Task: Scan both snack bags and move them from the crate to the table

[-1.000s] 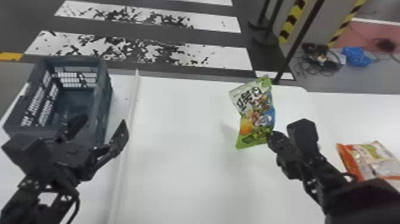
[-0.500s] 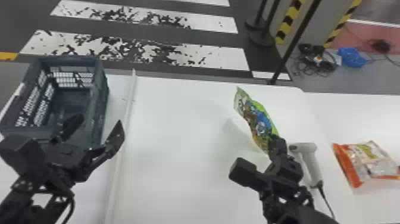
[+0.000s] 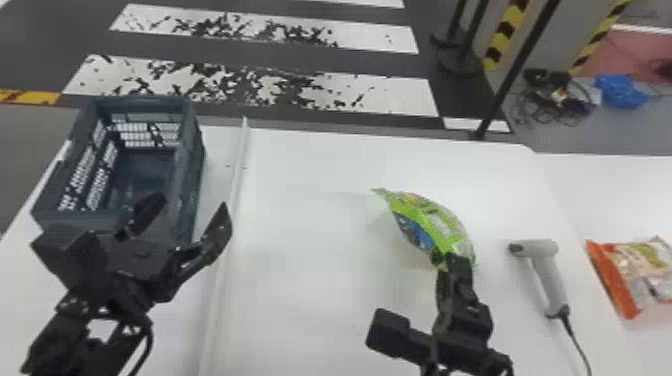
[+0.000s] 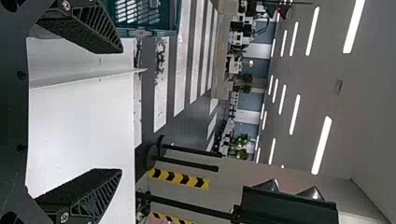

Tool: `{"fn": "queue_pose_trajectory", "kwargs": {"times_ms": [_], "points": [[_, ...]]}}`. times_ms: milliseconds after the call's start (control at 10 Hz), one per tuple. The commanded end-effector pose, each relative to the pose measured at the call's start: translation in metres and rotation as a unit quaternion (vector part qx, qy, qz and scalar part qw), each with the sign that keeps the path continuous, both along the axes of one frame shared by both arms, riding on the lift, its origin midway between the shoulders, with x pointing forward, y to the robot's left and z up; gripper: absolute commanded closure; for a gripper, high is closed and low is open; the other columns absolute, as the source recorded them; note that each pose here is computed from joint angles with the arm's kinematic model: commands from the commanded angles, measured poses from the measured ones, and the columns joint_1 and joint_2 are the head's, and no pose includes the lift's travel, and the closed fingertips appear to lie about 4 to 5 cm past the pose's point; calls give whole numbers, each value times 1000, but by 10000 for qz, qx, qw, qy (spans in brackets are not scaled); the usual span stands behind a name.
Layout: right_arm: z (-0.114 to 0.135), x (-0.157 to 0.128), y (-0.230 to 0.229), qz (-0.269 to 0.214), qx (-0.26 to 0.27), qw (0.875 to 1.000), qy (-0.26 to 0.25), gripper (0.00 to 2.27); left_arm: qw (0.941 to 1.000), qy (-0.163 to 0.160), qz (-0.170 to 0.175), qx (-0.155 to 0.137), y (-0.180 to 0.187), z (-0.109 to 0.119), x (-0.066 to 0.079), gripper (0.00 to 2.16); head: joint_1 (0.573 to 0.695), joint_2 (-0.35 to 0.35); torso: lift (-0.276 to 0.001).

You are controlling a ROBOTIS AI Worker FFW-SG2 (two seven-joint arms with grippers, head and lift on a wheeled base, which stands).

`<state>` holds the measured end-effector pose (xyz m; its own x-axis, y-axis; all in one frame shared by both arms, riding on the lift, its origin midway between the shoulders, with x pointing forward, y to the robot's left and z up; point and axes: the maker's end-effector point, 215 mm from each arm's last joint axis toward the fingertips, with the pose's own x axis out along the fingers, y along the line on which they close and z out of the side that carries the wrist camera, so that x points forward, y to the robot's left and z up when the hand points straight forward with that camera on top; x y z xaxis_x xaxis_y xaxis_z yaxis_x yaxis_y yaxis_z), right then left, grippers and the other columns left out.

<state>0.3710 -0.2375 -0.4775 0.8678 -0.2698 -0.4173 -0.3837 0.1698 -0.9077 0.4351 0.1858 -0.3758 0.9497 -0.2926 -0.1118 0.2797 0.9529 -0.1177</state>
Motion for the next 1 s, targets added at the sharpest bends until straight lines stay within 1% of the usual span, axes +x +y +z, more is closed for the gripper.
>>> {"fn": "queue_pose_trajectory", "kwargs": {"times_ms": [0,100,200,300,400,500,600,700,800,900], "points": [[-7,-7,19,34,507,9984,251,9,10000,-1,2,2,0,0,0,87,695,-75,-88],[-11,-9,28,17,880,9951,447,36,10000,7,3,3,0,-1,0,87,695,-57,-88],[-14,-10,44,80,1484,9866,680,39,10000,14,-4,2,0,-2,0,87,695,-48,-88],[-9,-8,71,290,2335,9677,900,49,10000,14,-4,2,0,-2,0,87,695,-30,-88],[0,-6,91,423,3078,9442,1096,53,10000,6,-4,2,0,-1,0,87,695,1,-88],[12,1,98,428,3617,9244,1133,60,10000,13,-2,4,0,-2,0,87,695,39,-88],[24,11,99,431,4000,9094,1054,80,10000,13,-2,4,0,-2,0,87,695,54,-88],[32,22,90,370,4025,9100,929,130,10000,12,5,8,1,-2,1,87,695,66,-88],[39,33,80,213,4360,8956,861,286,10000,12,1,15,1,-2,1,87,695,63,-88],[46,41,75,145,4706,8784,823,471,10000,12,0,14,1,-2,0,87,695,51,-88]]}}
